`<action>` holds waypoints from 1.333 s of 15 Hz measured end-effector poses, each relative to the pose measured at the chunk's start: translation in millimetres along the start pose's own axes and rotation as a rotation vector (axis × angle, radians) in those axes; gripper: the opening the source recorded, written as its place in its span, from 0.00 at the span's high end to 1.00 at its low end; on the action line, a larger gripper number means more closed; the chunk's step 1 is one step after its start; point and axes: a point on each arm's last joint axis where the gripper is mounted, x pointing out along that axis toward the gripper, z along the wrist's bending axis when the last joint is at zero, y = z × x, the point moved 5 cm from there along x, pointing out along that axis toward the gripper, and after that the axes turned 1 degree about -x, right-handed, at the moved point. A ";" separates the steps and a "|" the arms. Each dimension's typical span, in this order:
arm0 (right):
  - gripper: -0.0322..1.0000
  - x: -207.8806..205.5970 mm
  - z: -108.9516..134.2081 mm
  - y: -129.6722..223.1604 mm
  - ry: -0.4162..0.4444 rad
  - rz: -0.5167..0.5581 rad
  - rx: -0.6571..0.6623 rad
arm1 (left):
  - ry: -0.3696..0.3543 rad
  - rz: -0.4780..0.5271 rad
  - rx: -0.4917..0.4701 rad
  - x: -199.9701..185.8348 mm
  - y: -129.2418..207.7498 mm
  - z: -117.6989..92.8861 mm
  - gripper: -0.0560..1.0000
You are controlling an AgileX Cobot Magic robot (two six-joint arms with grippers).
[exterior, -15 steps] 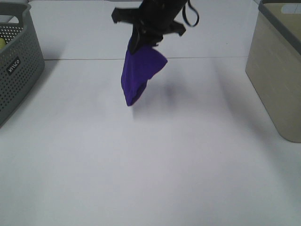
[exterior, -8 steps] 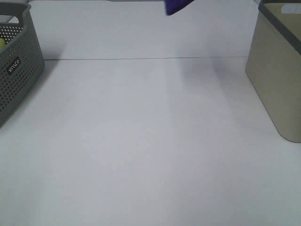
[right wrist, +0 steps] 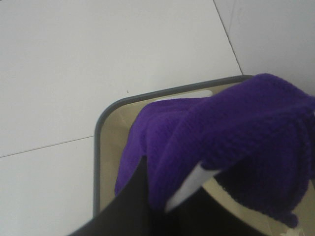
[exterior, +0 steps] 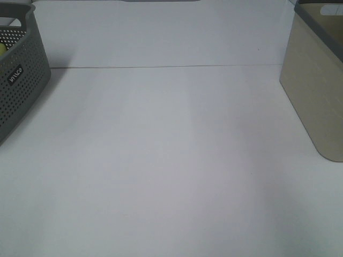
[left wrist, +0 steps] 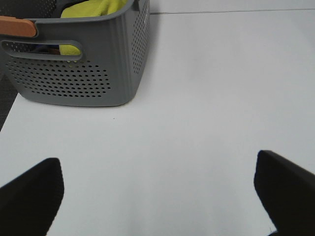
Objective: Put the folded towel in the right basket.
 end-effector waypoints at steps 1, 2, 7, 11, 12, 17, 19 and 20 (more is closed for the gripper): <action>0.95 3.1 -13.4 3.6 -0.004 0.015 0.038 | 0.000 0.000 0.000 0.0 0.0 0.0 0.01; 0.95 9.0 -20.9 9.4 -0.016 0.039 0.064 | 0.000 0.000 0.000 0.0 0.0 0.0 0.01; 0.95 74.6 -32.5 58.8 -0.028 0.248 0.094 | 0.000 0.000 0.000 0.0 0.0 0.0 0.01; 0.86 105.5 -40.3 80.9 -0.013 0.321 0.125 | 0.000 0.000 0.000 0.0 0.0 0.0 0.01; 0.70 106.4 -40.6 81.5 -0.011 0.324 0.132 | 0.000 0.000 0.000 0.0 0.0 0.0 0.01; 0.03 107.0 -40.8 82.8 -0.016 0.331 0.103 | 0.000 0.000 0.000 0.0 0.0 0.0 0.01; 0.02 104.7 -40.3 81.7 -0.023 0.328 0.060 | 0.000 0.000 0.000 0.0 0.0 0.0 0.01; 0.02 100.8 -39.4 79.3 -0.024 0.320 0.058 | 0.000 0.000 0.000 0.0 0.0 0.0 0.01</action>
